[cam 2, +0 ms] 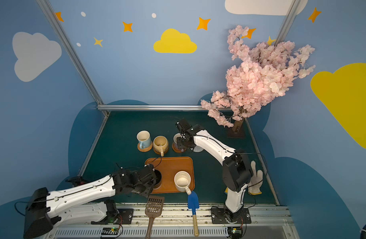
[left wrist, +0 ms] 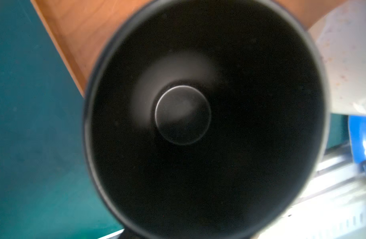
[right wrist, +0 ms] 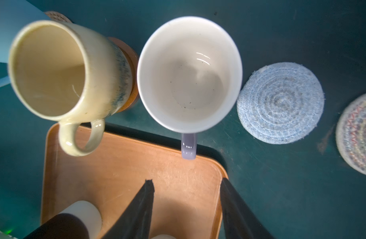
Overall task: Place cups on coasters
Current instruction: Place the cup on the coaster.
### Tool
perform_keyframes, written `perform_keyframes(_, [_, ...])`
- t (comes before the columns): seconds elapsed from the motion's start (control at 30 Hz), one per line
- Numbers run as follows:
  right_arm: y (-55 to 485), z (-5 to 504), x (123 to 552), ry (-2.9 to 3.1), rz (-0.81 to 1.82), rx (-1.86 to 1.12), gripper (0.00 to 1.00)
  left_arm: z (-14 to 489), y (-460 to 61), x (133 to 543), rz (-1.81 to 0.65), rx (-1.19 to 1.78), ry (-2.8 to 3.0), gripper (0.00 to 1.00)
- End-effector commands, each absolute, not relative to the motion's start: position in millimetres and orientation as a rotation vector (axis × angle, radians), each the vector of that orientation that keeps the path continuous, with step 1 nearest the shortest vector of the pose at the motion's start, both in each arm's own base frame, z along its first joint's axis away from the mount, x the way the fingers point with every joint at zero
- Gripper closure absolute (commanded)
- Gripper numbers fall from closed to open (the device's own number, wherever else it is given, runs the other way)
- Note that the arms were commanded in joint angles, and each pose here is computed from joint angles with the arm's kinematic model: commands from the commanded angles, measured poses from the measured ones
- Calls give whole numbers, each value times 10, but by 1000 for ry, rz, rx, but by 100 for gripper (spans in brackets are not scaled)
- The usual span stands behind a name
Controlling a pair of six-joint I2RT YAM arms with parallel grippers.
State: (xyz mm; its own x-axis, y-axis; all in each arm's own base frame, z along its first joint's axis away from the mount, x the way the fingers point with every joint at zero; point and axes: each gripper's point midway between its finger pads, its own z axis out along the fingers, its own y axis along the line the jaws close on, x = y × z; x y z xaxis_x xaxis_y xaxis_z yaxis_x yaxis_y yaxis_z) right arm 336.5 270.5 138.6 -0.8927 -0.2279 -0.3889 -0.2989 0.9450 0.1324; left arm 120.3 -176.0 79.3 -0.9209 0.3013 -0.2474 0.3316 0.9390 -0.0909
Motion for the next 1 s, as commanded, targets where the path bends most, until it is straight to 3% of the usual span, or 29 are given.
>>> perform_keyframes(0.0, [2629,1433,3336,2700,244,-366,47,800,-1781,1275,-169,480,2830,55])
perform_keyframes(0.37, [2477,1597,3280,2631,242,-347,49,921,-1779,1364,-123,510,2788,95])
perform_keyframes(0.77, [2420,1737,3231,2569,335,-303,49,1397,-1951,1541,-157,574,2690,96])
perform_keyframes(0.97, [2334,1709,3214,2579,374,-260,49,1374,-2080,1677,-192,577,2672,96])
